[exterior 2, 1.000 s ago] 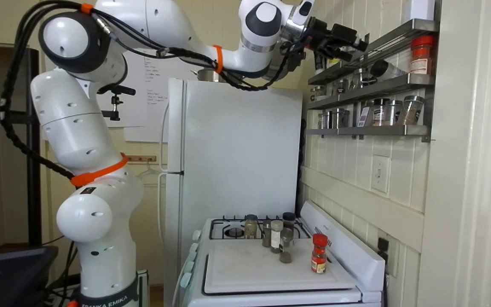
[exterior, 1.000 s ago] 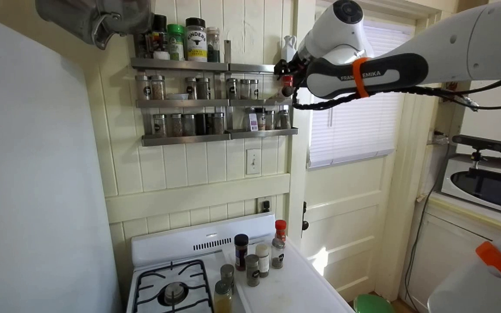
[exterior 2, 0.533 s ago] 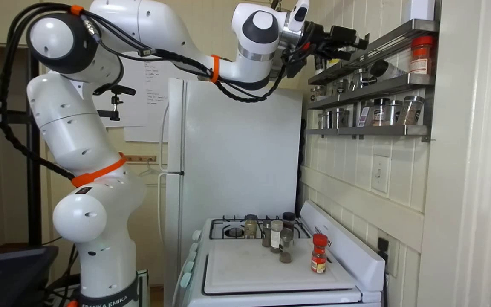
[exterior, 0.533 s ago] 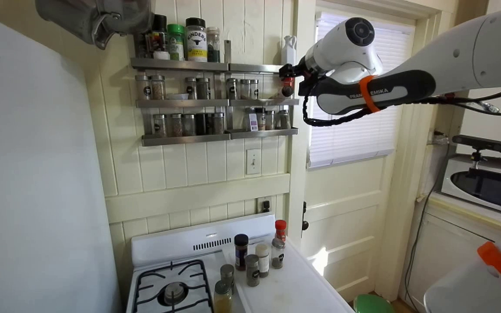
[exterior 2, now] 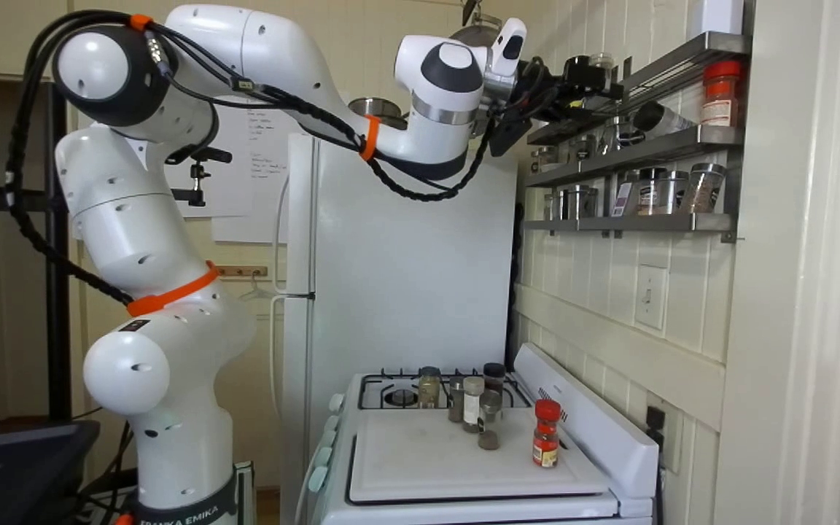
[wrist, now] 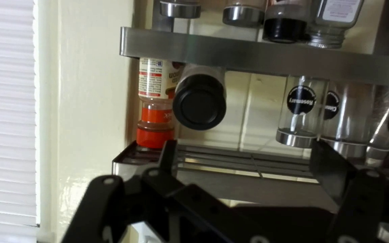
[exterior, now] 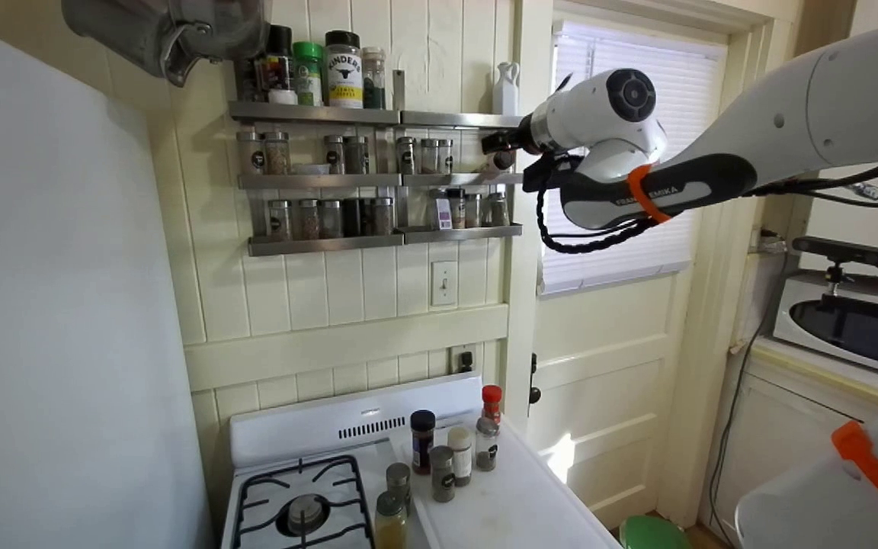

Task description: Put the jar on the shelf

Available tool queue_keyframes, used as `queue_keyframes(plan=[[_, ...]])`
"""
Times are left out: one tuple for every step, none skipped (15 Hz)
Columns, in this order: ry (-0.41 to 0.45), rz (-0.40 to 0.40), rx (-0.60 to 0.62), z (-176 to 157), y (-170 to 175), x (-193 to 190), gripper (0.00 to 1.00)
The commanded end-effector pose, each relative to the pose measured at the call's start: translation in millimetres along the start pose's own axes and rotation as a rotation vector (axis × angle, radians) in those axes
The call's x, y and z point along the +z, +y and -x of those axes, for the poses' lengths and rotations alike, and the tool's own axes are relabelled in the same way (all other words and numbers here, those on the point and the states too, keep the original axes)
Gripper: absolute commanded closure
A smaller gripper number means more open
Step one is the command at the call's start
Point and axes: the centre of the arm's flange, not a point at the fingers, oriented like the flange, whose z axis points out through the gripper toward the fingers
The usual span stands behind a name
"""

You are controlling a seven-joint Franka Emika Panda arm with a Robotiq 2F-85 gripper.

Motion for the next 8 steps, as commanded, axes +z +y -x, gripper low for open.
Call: queue_keyframes(plan=[[0.083, 0.020, -0.039, 49, -2, -7, 0.00], [0.108, 0.022, -0.043, 55, 4, -7, 0.00], [0.135, 0.025, -0.049, 59, 11, -7, 0.00], [0.168, 0.033, -0.060, 61, 18, -6, 0.00], [0.192, 0.045, -0.071, 63, 25, -6, 0.00], [0.215, 0.060, -0.064, 65, 32, -5, 0.00], [0.170, 0.020, -0.055, 25, 48, -14, 0.00], [0.175, 0.033, -0.060, 27, 54, -14, 0.00]])
